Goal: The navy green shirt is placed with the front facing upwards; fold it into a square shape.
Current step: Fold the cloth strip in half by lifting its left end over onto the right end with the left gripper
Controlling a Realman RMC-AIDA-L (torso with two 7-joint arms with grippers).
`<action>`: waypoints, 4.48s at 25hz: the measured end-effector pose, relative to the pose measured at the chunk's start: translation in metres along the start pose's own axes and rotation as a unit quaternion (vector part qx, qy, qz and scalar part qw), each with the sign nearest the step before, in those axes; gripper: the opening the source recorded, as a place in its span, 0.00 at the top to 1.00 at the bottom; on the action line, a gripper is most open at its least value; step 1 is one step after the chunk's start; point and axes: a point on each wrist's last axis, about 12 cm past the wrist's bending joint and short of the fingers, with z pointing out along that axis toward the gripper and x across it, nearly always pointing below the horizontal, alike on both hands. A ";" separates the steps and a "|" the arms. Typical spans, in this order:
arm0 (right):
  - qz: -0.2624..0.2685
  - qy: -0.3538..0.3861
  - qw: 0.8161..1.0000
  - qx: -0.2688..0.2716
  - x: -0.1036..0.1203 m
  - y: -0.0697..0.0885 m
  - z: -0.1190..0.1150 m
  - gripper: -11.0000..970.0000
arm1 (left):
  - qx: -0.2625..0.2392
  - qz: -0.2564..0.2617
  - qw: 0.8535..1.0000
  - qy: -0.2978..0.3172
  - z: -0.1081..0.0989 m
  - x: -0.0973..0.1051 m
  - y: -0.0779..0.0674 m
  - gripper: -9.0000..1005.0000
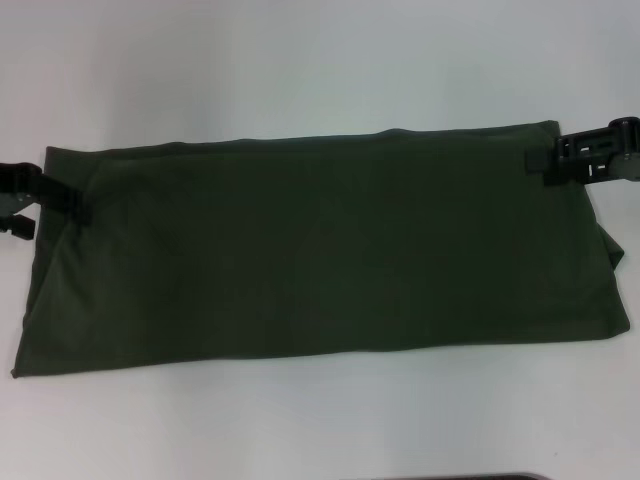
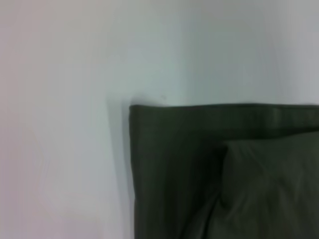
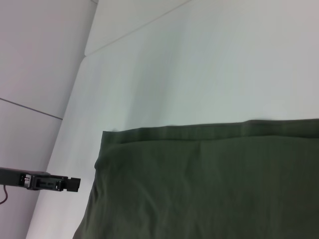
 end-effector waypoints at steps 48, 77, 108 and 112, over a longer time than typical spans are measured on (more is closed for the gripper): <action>0.011 0.001 1.000 -0.002 0.001 0.000 0.000 0.33 | -0.031 -0.047 0.998 0.024 0.025 0.009 0.013 0.18; 0.012 0.003 1.000 -0.004 0.002 0.001 0.001 0.33 | -0.017 -0.051 0.998 0.040 0.033 0.012 0.013 0.17; 0.017 0.006 1.000 -0.007 0.004 -0.001 0.002 0.33 | 0.063 -0.034 0.997 0.039 0.032 0.009 -0.004 0.21; 0.018 0.006 1.000 -0.008 0.005 -0.001 0.002 0.33 | 0.064 -0.036 0.996 0.041 0.033 0.010 -0.003 0.23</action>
